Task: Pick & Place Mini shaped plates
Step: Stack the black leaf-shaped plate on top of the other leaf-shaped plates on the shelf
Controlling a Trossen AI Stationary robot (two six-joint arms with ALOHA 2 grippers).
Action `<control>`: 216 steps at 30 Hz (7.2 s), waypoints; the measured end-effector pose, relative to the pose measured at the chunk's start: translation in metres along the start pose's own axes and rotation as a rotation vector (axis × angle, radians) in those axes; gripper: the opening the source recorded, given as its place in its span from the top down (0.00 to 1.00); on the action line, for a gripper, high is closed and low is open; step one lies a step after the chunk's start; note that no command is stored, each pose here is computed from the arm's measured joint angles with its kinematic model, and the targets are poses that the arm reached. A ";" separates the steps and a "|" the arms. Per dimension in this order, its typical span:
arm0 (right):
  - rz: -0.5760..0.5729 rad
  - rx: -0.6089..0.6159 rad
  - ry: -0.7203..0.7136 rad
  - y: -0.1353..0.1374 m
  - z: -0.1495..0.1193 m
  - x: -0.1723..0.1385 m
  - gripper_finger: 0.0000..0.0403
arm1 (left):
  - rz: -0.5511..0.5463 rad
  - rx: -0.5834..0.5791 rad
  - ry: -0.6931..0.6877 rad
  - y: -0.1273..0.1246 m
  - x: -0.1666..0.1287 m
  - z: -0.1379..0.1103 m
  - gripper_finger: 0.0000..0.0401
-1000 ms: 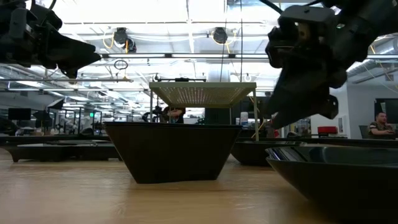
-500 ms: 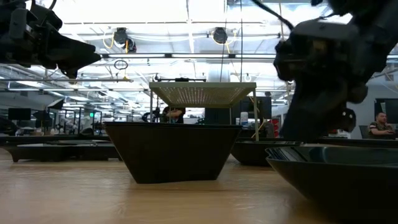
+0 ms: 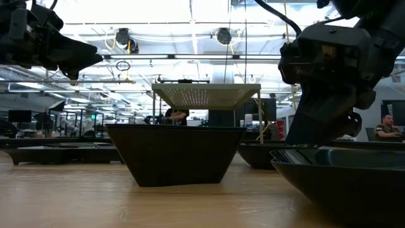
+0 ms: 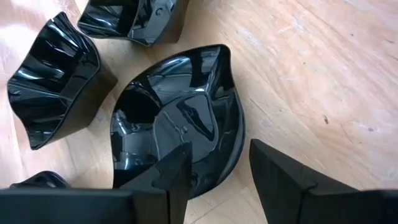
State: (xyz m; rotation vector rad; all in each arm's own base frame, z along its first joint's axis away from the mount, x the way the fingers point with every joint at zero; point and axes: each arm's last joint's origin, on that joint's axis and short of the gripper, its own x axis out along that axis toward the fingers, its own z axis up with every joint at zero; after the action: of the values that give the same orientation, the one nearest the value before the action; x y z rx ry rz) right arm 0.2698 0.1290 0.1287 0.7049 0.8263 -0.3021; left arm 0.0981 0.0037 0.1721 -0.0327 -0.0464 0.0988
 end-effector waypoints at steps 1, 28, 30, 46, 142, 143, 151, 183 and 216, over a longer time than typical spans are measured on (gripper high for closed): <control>0.001 0.001 -0.001 0.000 0.000 0.000 0.63 | 0.000 0.000 0.000 0.000 0.000 0.000 0.56; -0.010 -0.026 0.004 -0.001 0.000 0.000 0.90 | 0.000 0.000 0.000 0.000 0.000 0.000 0.56; -0.011 -0.028 0.003 -0.001 0.000 0.000 0.92 | 0.000 0.000 0.000 0.000 0.000 0.000 0.56; -0.003 -0.124 -0.020 -0.002 0.009 -0.002 1.00 | 0.000 0.000 0.000 0.000 0.000 0.000 0.56; 0.339 -0.584 -0.458 0.019 0.234 -0.106 0.68 | 0.000 0.000 0.001 0.000 0.000 0.000 0.56; 0.365 -0.616 -0.447 0.033 0.224 -0.108 0.66 | 0.000 0.000 0.001 0.000 0.000 0.000 0.56; 0.273 -0.807 -0.425 0.125 0.134 -0.133 0.59 | 0.000 0.000 0.000 0.000 0.000 0.000 0.56; -0.053 -0.711 0.185 0.123 -0.030 0.004 0.59 | 0.000 0.000 -0.001 0.000 0.000 0.000 0.56; 0.029 -0.640 0.209 0.108 -0.036 0.022 0.84 | 0.000 0.000 0.000 0.000 0.000 0.000 0.56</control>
State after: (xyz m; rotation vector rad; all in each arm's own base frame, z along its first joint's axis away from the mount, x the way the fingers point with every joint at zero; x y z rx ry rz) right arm 0.3178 0.2334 0.1437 0.1470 1.0405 0.0710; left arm 0.0982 0.0037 0.1722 -0.0326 -0.0463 0.0988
